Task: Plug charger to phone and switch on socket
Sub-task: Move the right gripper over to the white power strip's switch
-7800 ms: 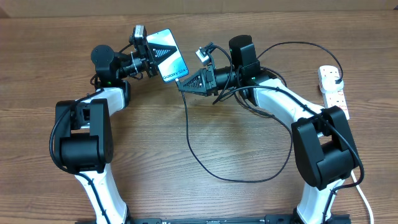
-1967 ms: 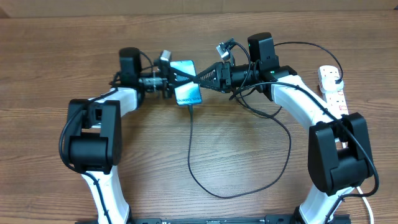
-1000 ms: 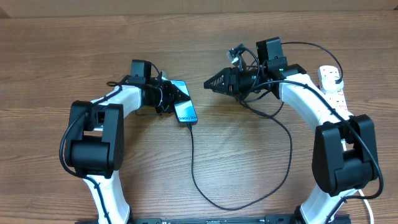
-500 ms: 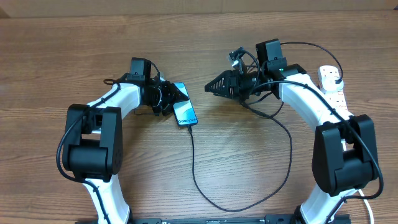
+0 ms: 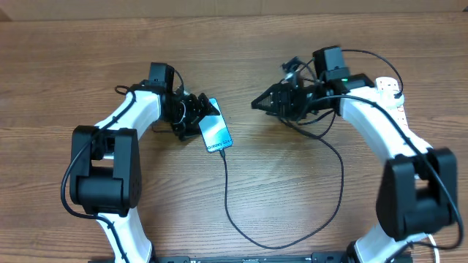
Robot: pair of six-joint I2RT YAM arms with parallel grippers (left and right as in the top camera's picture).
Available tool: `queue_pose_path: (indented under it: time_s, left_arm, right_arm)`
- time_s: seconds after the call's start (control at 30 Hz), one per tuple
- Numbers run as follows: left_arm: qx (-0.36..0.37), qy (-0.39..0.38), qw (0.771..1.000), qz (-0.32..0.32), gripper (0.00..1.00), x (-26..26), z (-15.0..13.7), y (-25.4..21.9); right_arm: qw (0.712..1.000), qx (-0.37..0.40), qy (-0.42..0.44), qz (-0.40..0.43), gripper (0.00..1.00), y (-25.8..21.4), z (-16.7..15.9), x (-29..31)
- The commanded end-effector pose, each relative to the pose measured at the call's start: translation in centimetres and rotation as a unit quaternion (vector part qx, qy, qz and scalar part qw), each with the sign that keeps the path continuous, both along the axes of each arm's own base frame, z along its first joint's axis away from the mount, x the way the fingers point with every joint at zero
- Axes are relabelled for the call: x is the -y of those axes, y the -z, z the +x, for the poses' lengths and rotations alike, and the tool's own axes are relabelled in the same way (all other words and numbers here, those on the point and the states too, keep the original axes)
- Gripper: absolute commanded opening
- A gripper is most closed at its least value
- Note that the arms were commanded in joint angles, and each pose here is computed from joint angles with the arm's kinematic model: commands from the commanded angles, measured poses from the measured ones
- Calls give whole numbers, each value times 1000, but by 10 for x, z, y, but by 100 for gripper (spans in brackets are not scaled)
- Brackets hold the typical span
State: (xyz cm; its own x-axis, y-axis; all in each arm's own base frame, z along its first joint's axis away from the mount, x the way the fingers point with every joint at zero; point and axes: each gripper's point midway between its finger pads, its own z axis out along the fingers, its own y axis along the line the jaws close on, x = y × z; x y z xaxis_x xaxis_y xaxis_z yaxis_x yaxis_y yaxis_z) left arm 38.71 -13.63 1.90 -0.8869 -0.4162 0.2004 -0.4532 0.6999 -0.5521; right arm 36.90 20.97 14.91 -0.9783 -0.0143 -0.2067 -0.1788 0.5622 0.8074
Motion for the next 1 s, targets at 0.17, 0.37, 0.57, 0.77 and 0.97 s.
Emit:
queue_pose_path:
  time_s: [0.17, 0.37, 0.57, 0.77, 0.97]
  left_arm:
    - [-52, 22, 989, 137, 99, -47, -16, 35]
    - [-38, 51, 988, 138, 98, -45, -6, 3]
    - [18, 59, 988, 141, 99, -44, 7, -38]
    - [100, 88, 981, 143, 99, -38, 10, -89]
    - [141, 108, 974, 142, 100, -27, 4, -117]
  right_arm:
    - [986, 72, 95, -115, 71, -44, 0, 58]
    - [964, 57, 198, -171, 77, -59, -6, 127]
    - [939, 15, 293, -178, 83, -56, -10, 201]
    - [891, -22, 395, -221, 84, -46, -21, 275]
    - [830, -46, 488, -264, 84, -42, -30, 331]
